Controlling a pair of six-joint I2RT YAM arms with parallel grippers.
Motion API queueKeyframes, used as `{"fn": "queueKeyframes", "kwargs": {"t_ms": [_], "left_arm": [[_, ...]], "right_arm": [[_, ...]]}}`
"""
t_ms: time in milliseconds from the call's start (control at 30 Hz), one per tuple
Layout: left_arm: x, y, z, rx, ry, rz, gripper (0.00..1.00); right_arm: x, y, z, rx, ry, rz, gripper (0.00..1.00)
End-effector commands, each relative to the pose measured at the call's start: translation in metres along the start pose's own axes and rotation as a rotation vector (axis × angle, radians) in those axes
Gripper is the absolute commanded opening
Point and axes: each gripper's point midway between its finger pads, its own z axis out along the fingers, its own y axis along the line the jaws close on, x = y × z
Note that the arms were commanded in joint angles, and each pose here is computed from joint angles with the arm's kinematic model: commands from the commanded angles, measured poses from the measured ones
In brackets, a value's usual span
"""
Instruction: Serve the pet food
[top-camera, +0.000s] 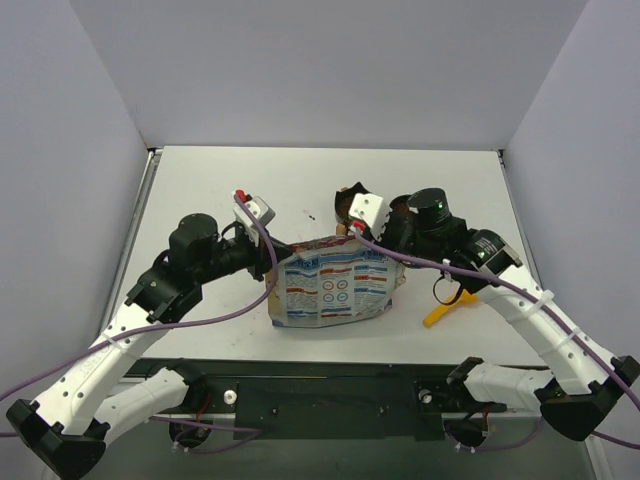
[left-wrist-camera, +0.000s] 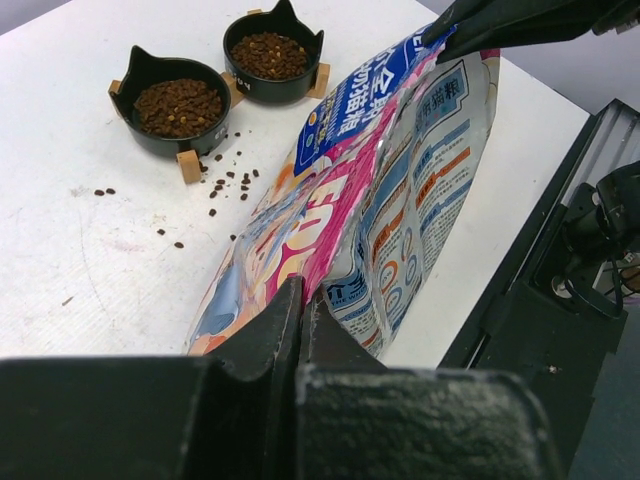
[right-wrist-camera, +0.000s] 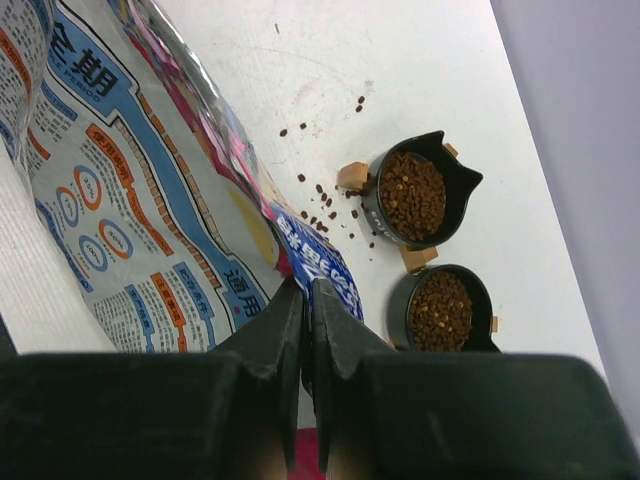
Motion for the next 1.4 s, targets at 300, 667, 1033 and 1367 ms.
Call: {"fn": "queueKeyframes", "kwargs": {"t_ms": [300, 667, 1033, 1367], "left_arm": [[-0.043, 0.020, -0.037, -0.157, -0.121, 0.067, 0.00], [-0.046, 0.013, -0.035, -0.115, -0.132, 0.047, 0.00], [-0.049, -0.002, -0.034, -0.036, -0.118, 0.025, 0.00], [-0.047, -0.009, -0.035, 0.001, -0.093, 0.019, 0.00]], "right_arm": [[0.125, -0.062, -0.096, 0.449, 0.360, 0.267, 0.00], [0.098, -0.043, -0.103, 0.512, 0.090, 0.693, 0.60], [0.043, -0.015, -0.058, 0.081, -0.070, 0.808, 0.62], [0.003, -0.013, -0.039, -0.091, -0.199, 0.783, 0.60]]}}
